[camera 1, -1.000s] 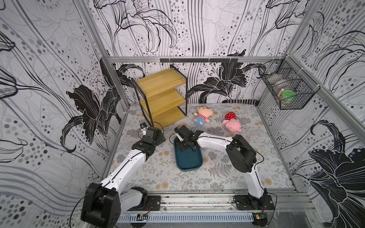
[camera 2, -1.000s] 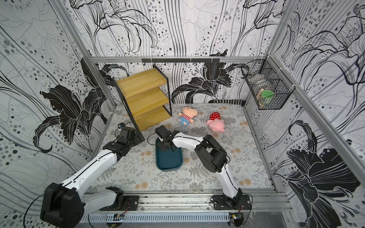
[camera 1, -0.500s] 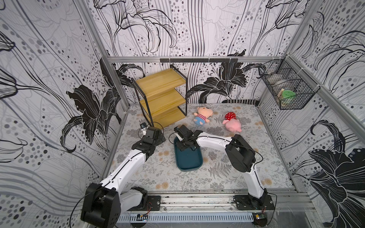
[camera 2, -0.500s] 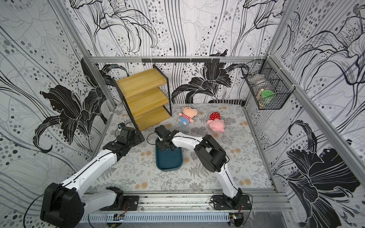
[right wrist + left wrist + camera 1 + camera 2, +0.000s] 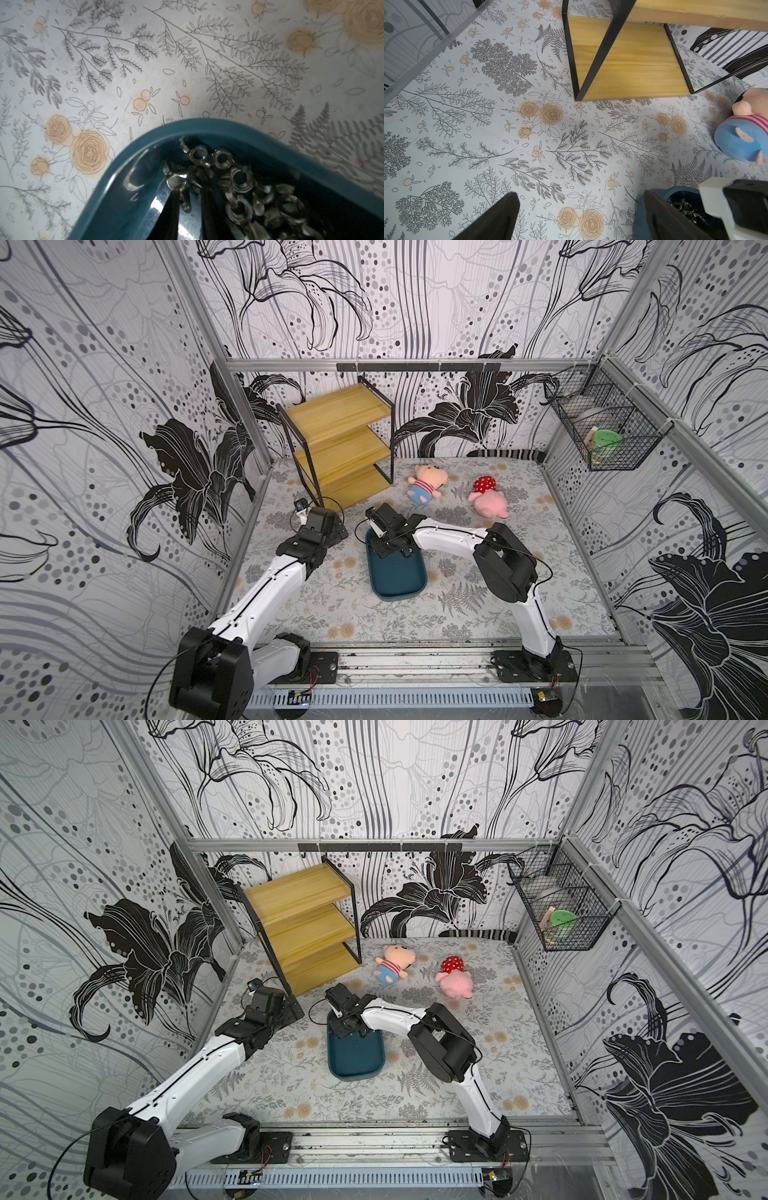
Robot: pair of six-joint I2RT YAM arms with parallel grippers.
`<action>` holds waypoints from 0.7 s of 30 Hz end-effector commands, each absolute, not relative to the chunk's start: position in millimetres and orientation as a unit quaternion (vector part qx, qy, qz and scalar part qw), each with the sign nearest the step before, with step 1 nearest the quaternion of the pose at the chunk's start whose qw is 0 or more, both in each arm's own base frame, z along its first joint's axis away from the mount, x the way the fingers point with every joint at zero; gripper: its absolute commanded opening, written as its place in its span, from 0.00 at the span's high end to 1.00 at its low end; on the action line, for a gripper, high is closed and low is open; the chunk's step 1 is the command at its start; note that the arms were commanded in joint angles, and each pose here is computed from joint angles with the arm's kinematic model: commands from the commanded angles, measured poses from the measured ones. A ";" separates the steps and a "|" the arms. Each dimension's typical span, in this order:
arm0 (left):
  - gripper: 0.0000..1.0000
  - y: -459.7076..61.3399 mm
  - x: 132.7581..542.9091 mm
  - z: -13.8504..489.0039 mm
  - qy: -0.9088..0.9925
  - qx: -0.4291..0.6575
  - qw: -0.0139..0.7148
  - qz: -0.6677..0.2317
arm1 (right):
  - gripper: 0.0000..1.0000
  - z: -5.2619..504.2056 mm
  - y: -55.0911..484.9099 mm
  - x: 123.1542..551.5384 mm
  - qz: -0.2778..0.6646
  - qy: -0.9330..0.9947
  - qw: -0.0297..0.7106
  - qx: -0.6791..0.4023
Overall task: Take out the wing nut from the storage box
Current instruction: Pick up the wing nut from the storage box.
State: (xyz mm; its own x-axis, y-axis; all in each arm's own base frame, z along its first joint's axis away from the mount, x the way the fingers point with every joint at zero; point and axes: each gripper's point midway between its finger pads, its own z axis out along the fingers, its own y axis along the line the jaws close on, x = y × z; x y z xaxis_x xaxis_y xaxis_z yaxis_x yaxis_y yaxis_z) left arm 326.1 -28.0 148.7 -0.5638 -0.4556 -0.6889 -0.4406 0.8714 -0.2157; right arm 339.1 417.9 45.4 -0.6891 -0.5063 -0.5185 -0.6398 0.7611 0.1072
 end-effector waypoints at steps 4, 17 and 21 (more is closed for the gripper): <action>0.02 -26.7 330.0 170.5 0.874 -0.254 0.414 -0.017 | 0.75 41.1 415.0 328.7 0.149 0.913 0.222 -0.310; 0.02 -30.3 333.2 170.6 0.874 -0.254 0.413 -0.026 | 0.72 46.1 409.5 326.4 0.149 0.913 0.228 -0.304; 0.02 -28.9 332.0 171.6 0.873 -0.255 0.414 -0.023 | 0.72 41.3 411.3 327.5 0.151 0.914 0.228 -0.300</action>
State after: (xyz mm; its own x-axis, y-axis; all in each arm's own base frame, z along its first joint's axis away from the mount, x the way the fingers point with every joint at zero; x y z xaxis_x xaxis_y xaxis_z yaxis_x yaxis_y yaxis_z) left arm 326.1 -28.5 157.0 -0.5544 -0.4576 -0.6952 -0.4341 0.8716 -0.2276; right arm 330.2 409.1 34.0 -0.7142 -0.4971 -0.4928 -0.6221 0.7735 0.1214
